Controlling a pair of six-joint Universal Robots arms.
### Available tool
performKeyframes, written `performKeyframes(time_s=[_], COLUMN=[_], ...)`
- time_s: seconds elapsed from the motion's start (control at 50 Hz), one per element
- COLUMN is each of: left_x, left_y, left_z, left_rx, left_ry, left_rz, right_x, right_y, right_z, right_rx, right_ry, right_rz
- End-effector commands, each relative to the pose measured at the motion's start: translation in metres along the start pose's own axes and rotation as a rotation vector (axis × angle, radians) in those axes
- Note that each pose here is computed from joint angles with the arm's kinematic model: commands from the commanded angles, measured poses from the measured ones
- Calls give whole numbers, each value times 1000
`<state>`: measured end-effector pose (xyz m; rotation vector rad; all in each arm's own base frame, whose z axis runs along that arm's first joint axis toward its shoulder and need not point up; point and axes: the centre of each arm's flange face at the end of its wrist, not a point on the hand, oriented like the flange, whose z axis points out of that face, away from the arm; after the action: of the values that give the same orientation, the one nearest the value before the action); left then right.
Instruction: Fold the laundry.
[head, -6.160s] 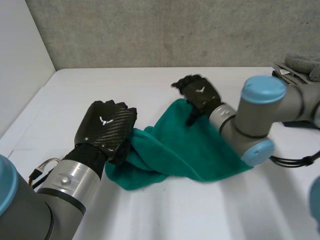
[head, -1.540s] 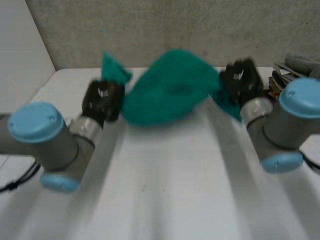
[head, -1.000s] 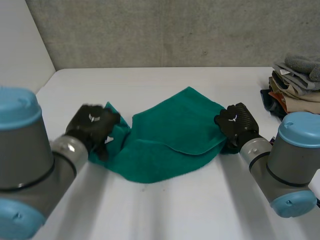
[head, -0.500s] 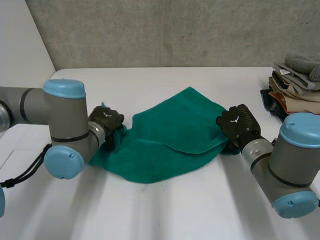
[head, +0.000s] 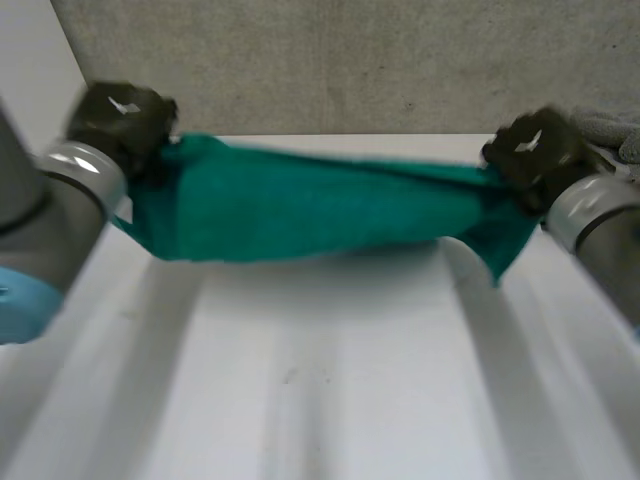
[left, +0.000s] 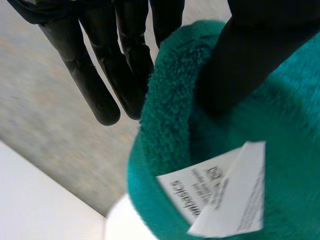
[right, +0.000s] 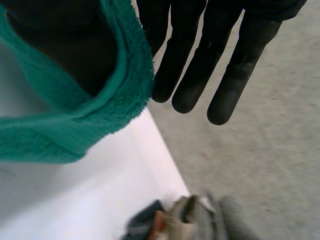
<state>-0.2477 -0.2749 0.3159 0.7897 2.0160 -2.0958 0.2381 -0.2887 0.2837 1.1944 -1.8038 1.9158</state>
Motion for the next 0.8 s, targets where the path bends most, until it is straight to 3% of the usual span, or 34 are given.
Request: performKeyframes(time_s=[0.02,0.14,0.24,0.36,0.44,0.52,0.6,0.64,0.7,0.8], left_x=[-32,-24,-5,10,6,-13,-31,-35,-39,-29], left_y=[-6,25,67,88,82,45,-16,-29,-43,-21], left_z=[-22,-28,-8,36,77,114,129,130,128,129], left_rx=[-7,-153,-268,-204,-50,214,577,671,783,685], left_ry=[-6,124,204,196,129,17,-123,-158,-197,-153], left_rz=[-61,-90,-112,-91,-80,-67,-44,-47,-62,-78], right_x=[48,38,17,-4,-1,25,74,86,89,67], right_y=[-33,-33,-11,14,24,13,-40,-58,-71,-58], right_z=[-23,-33,-22,16,50,89,101,97,91,95], right_rx=[-13,-45,-109,-149,-114,46,407,525,612,527], right_ry=[15,-88,-167,-190,-64,190,543,630,681,566], right_rz=[-14,-78,-72,-40,-2,0,14,27,28,43])
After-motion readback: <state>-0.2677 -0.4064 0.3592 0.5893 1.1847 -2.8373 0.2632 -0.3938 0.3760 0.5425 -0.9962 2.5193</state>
